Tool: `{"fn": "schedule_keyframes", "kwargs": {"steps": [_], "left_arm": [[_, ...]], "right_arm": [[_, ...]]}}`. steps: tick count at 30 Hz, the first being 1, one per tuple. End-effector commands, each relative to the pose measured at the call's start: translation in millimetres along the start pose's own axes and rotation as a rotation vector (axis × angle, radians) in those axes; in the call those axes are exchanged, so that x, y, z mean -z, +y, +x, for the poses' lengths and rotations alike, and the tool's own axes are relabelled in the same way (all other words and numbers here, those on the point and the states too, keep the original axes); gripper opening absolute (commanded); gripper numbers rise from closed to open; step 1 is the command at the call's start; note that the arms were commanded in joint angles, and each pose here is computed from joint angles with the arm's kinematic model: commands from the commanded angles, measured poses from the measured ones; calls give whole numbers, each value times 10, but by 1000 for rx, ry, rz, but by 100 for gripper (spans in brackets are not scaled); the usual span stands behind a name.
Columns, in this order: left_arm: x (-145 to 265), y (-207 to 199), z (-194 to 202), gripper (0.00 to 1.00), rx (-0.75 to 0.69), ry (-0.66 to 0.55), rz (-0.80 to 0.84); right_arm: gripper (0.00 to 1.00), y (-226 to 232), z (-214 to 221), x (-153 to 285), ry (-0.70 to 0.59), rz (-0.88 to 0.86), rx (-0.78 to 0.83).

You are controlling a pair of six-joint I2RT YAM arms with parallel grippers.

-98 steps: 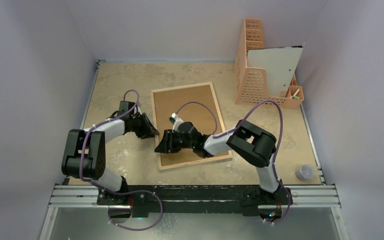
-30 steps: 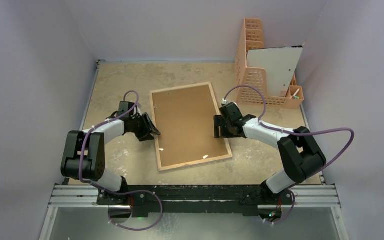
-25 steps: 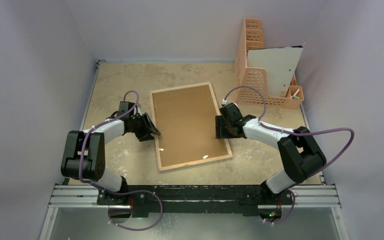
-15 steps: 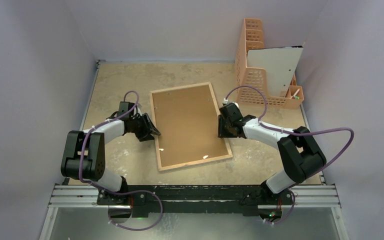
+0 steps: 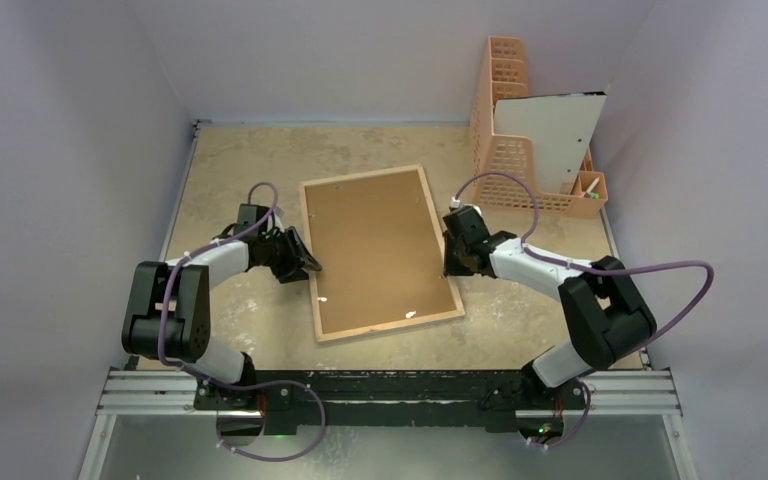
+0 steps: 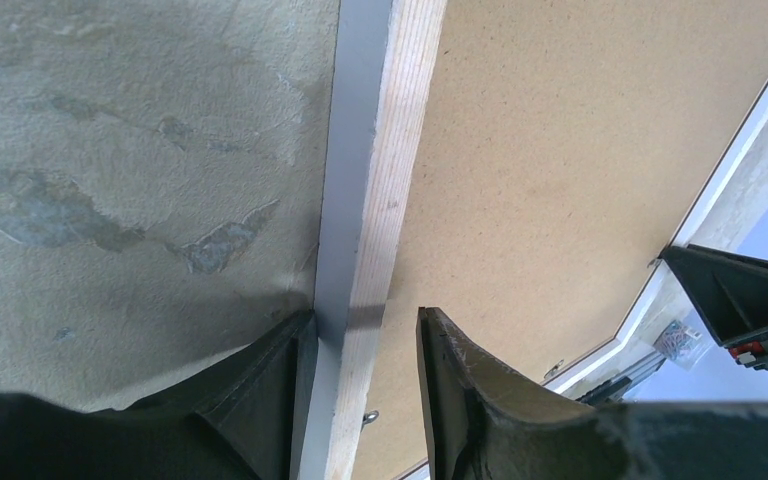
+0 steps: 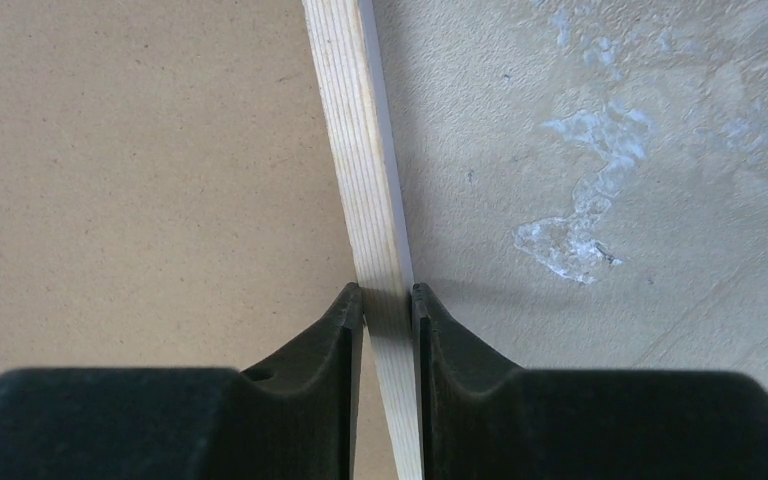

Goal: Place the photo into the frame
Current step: Install the photo frame at the center of the board.

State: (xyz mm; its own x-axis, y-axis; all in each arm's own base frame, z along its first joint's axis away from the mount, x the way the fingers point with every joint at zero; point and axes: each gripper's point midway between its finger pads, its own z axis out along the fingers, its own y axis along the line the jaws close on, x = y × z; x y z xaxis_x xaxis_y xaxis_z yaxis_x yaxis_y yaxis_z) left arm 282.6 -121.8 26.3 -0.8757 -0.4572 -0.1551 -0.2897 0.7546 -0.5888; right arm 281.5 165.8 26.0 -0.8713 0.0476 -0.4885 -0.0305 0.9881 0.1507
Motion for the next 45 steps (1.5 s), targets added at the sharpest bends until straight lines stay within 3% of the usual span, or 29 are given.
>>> {"fn": "schedule_keyframes", "kwargs": {"steps": [1, 4, 12, 20, 24, 31, 45], "left_arm": [[-12, -24, 20, 43, -9, 2, 18], [-4, -31, 14, 43, -12, 1, 19], [19, -23, -15, 43, -15, -12, 2], [87, 4, -75, 45, -29, -48, -36], [120, -21, -68, 45, -28, -48, -30], [135, 30, -18, 45, -27, -46, -45], [89, 61, -11, 44, -22, -34, -52]], "right_arm": [[25, 122, 22, 100, 15, -66, -10], [28, 125, -68, 130, -8, -53, -32], [69, 48, -759, 282, -206, 82, -97], [77, 409, -1438, 61, -293, 53, -71], [87, 431, -1650, -144, -310, 116, -74], [88, 515, -1757, -565, -280, 142, -13], [73, 335, -1797, -913, -259, 164, -12]]}}
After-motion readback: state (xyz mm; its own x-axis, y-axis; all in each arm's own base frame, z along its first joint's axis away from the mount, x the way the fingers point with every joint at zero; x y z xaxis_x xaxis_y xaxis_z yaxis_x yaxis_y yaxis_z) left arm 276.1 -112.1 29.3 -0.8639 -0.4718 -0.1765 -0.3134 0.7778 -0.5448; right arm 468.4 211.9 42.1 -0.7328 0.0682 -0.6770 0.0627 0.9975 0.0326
